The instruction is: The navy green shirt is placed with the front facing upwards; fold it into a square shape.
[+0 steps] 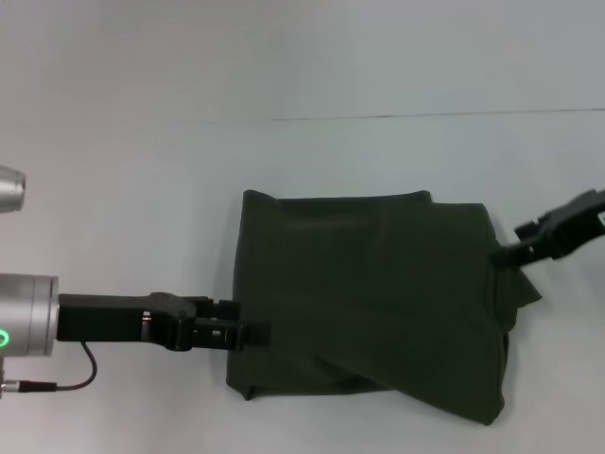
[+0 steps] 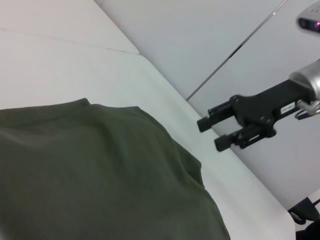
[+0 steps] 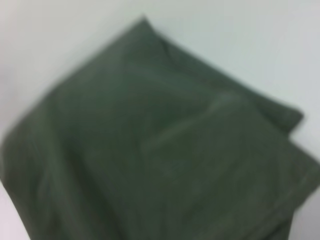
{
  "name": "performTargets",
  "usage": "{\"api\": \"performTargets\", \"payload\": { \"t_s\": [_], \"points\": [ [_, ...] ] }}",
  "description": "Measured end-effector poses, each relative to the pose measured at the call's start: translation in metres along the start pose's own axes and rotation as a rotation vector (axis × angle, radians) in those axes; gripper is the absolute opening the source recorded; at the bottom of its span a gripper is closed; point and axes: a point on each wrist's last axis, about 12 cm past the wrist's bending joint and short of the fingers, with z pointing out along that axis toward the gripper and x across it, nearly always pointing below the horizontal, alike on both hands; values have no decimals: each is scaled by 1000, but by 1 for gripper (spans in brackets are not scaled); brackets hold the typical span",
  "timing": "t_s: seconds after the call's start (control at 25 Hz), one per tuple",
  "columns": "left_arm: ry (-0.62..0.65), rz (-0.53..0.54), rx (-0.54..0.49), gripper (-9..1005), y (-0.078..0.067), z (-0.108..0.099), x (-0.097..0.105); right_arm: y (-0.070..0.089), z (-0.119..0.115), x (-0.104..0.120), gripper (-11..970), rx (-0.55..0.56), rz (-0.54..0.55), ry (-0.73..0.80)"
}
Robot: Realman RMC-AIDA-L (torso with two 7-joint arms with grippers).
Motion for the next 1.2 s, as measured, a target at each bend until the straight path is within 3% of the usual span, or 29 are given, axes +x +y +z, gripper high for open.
{"api": "performTargets", "payload": {
  "t_s": [0.16, 0.48, 0.68, 1.0, 1.2],
  "points": [
    [-22, 2, 7, 952, -1, 0, -2, 3, -4, -4, 689, -59, 21, -88],
    [-35, -2, 17, 952, -1, 1, -5, 2, 36, 12, 689, -83, 75, -64],
    [-36, -4, 16, 952, -1, 0, -6, -3, 46, 17, 690, -66, 99, -40],
    [-45, -5, 17, 952, -1, 1, -6, -11, 46, 22, 690, -13, 139, -39],
    [-69, -3, 15, 952, -1, -2, -7, -7, 31, 26, 691, -173, 162, -207]
  ]
}}
